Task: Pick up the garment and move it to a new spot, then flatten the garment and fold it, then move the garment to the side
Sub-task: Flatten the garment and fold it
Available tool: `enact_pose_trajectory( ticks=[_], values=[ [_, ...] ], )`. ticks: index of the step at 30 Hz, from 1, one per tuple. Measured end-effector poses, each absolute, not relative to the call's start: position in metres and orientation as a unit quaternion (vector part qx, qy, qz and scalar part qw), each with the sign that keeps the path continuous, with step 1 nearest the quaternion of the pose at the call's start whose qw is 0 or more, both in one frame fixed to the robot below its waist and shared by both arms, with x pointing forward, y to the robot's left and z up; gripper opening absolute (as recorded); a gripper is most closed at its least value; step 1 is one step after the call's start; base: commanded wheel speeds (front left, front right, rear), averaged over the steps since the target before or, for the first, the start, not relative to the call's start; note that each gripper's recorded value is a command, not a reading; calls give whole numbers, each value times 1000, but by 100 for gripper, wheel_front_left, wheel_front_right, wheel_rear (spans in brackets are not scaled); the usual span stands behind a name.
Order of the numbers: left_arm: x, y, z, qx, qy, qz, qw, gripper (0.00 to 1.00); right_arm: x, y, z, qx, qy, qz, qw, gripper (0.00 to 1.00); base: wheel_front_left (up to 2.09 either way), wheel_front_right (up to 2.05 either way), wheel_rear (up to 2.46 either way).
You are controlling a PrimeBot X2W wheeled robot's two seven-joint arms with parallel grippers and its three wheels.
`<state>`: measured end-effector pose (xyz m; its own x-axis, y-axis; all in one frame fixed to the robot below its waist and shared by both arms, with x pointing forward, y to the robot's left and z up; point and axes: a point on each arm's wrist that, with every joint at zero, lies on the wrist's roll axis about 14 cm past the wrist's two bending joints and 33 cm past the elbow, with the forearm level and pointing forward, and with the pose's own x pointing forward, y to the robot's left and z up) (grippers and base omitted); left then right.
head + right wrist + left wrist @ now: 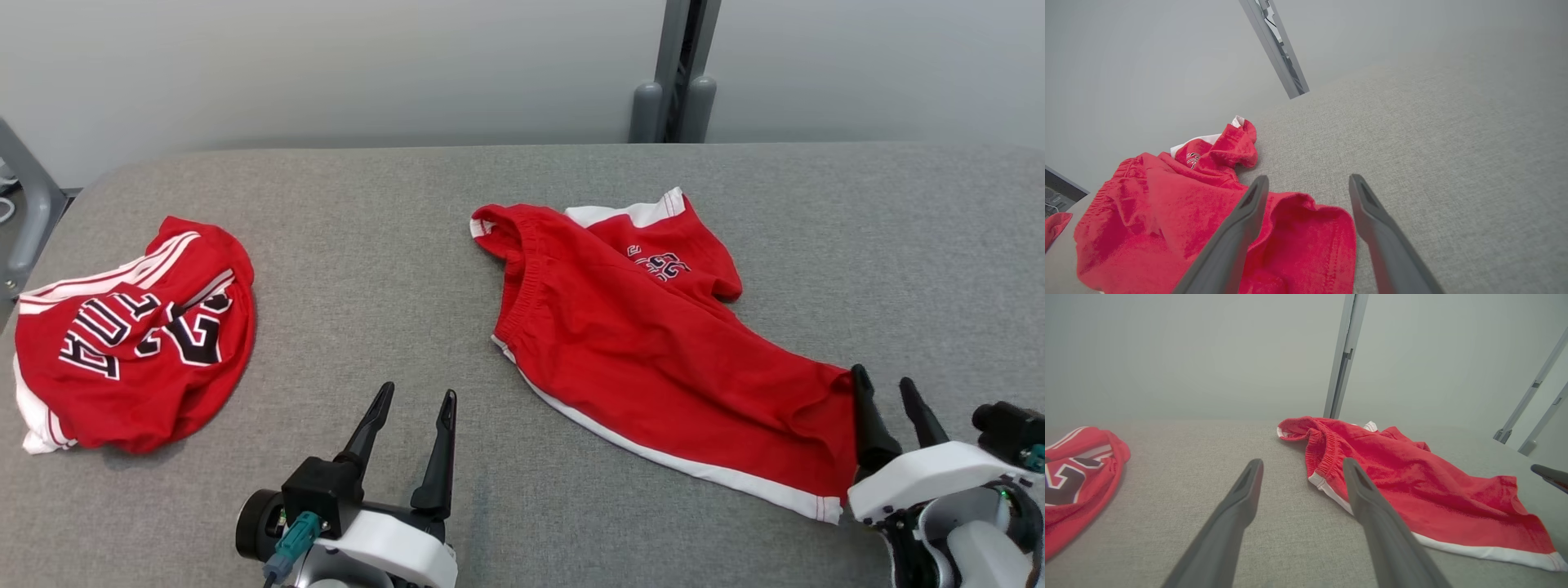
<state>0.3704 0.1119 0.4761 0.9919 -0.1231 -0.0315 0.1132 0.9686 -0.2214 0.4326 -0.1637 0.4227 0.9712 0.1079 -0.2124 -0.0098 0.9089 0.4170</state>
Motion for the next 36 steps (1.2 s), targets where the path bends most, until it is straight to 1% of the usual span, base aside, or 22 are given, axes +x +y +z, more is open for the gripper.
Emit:
enact_pose_trajectory(
  ticks=[2,7,9,12,15,23,32,36],
  values=[
    [371,109,478,-111,19,-64,992,100,427,-156,430,210,102,44,971,100,0,0,0],
    [370,101,481,-112,17,-77,991,100,407,-137,456,153,59,104,981,100,0,0,0],
    [371,96,482,-113,15,-85,990,100,398,-138,462,135,46,109,984,100,0,0,0],
    [370,89,482,-116,17,-96,988,100,378,-140,452,121,57,105,986,100,0,0,0],
    [371,83,483,-117,17,-105,987,100,370,-141,448,91,63,110,988,100,0,0,0],
    [372,84,483,-116,16,-105,988,100,375,-131,430,77,92,116,986,100,0,0,0],
    [371,102,473,-115,29,-75,990,100,406,-118,408,99,137,118,979,100,0,0,0],
    [372,109,471,-114,30,-65,991,100,416,-112,403,123,147,114,975,100,0,0,0]
  ],
)
